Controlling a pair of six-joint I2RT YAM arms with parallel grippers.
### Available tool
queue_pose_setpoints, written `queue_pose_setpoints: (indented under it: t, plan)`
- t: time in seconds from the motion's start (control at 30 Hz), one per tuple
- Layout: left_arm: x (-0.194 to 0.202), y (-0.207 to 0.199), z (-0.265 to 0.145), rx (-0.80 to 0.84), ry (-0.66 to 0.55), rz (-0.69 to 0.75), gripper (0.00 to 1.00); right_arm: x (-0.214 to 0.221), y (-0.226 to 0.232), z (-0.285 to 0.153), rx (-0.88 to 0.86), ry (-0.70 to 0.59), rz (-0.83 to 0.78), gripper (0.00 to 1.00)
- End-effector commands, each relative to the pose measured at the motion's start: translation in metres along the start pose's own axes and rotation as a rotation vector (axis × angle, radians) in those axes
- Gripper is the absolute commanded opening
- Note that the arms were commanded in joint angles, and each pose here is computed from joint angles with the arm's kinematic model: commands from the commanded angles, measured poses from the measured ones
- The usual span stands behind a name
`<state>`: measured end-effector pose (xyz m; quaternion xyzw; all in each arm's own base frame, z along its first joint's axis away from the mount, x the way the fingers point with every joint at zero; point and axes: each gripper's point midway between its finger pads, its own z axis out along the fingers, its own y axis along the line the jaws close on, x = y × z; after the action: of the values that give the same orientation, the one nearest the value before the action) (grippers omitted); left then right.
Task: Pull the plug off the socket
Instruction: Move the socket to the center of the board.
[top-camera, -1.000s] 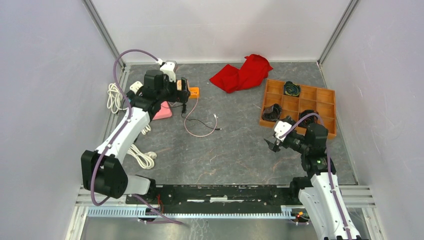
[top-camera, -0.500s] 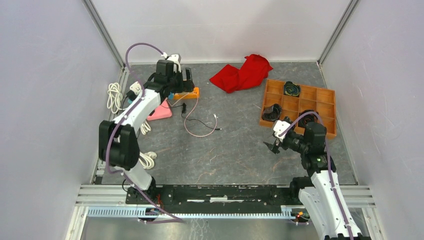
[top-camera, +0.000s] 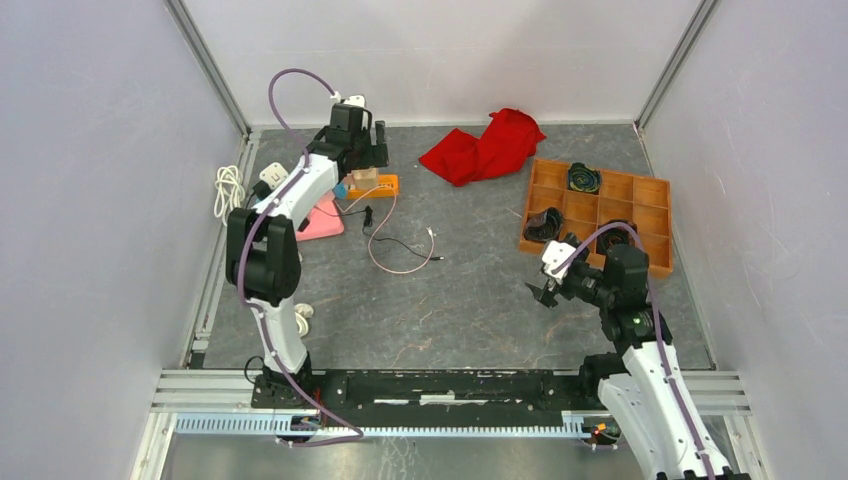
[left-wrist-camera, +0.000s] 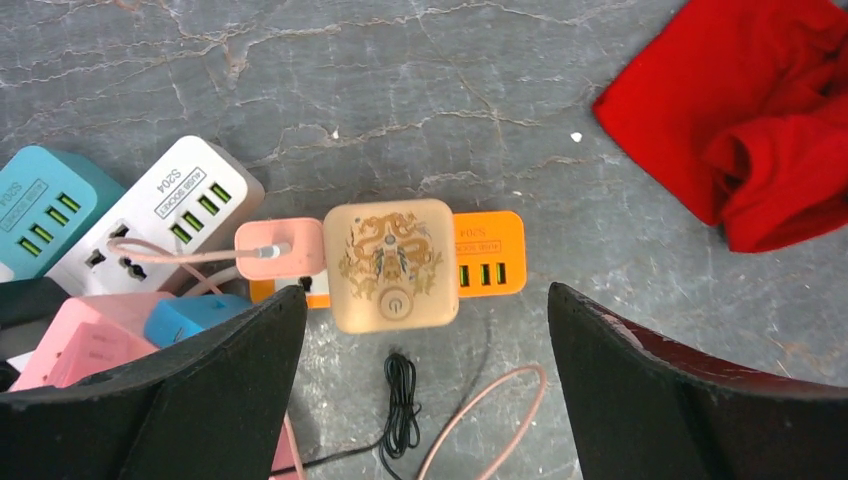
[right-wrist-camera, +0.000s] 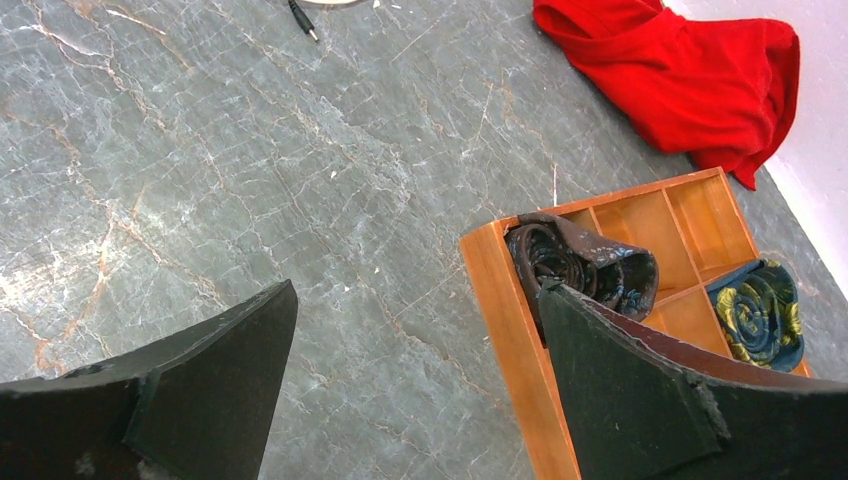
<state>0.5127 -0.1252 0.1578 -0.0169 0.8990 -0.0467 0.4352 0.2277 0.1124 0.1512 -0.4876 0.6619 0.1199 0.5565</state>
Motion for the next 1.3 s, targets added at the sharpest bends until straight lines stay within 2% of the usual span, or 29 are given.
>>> queue_pose_setpoints:
  t: [0.0, 0.27, 0.47, 0.9, 1.27]
  plan:
    - [-0.014, 0.004, 0.014, -0.056, -0.028, 0.045, 0.94, -0.011, -0.013, -0.001, 0.038, 0.005, -0.03, 0.98]
    - [-0.004, 0.0, 0.038, -0.051, 0.019, 0.058, 0.82, -0.007, -0.01, 0.003, 0.025, 0.027, -0.032, 0.98]
    - [-0.001, 0.006, 0.045, -0.131, 0.014, 0.083, 0.82, -0.006, -0.009, 0.005, 0.022, 0.031, -0.033, 0.98]
    - [0.005, 0.016, 0.047, -0.194, 0.022, 0.094, 0.82, -0.005, -0.008, 0.005, 0.022, 0.034, -0.039, 0.98]
    - [0.014, 0.009, 0.05, -0.153, 0.048, 0.09, 0.8, -0.005, -0.007, 0.005, 0.017, 0.034, -0.044, 0.98]
